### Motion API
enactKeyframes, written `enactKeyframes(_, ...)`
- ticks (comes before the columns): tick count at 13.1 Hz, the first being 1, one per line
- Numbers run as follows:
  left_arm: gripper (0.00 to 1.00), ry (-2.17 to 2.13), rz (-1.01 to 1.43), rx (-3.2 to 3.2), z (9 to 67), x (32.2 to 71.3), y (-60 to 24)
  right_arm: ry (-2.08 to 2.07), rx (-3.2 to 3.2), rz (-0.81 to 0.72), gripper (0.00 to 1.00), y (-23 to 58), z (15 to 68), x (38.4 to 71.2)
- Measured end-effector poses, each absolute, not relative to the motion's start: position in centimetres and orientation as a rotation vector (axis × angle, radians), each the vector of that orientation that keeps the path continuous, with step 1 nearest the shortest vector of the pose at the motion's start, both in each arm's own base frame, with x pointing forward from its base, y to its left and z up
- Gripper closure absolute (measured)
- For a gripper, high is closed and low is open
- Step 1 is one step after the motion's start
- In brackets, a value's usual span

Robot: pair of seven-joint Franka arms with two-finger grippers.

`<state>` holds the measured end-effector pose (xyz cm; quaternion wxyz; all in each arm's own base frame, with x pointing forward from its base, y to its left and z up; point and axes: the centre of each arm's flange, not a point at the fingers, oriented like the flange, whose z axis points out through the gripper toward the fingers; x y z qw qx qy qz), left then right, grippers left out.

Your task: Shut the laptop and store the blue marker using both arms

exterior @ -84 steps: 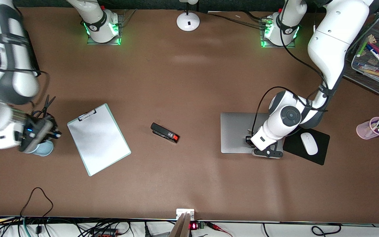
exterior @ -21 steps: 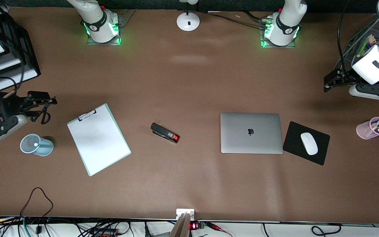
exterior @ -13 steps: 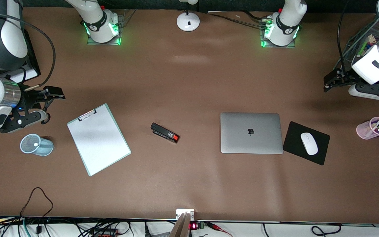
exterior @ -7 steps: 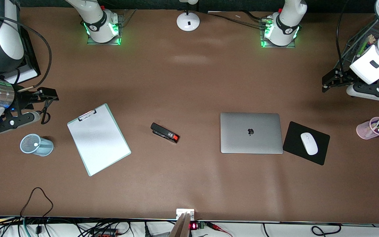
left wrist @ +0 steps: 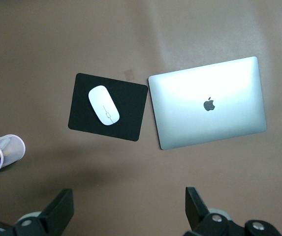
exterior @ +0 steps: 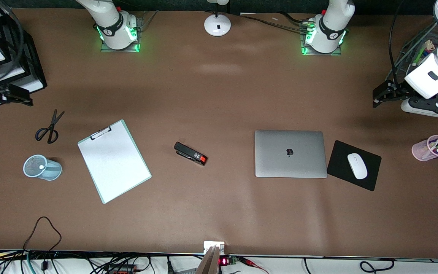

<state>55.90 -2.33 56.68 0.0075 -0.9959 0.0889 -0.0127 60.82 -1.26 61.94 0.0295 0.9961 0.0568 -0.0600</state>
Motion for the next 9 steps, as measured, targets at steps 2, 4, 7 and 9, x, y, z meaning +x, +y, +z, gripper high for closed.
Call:
enactKeyframes(2,0.00,0.271,-0.039,-3.115,56.6,55.9,-2.1,0.048,3.075,-0.141,0.00,0.7,63.5,59.8)
enactKeyframes(4,0.00,0.250,-0.036,-3.116,56.6,56.0,-1.2,0.020,3.074,-0.140,0.00,2.3,63.7,59.3)
enactKeyframes(7,0.00,0.253,-0.029,-3.116,56.3,56.1,-1.0,0.000,3.116,-0.147,0.00,2.1,63.2,58.7)
enactKeyframes(9,0.00,0.261,-0.029,-3.116,56.3,56.1,-1.3,-0.018,3.128,-0.122,0.00,1.3,63.0,57.8)
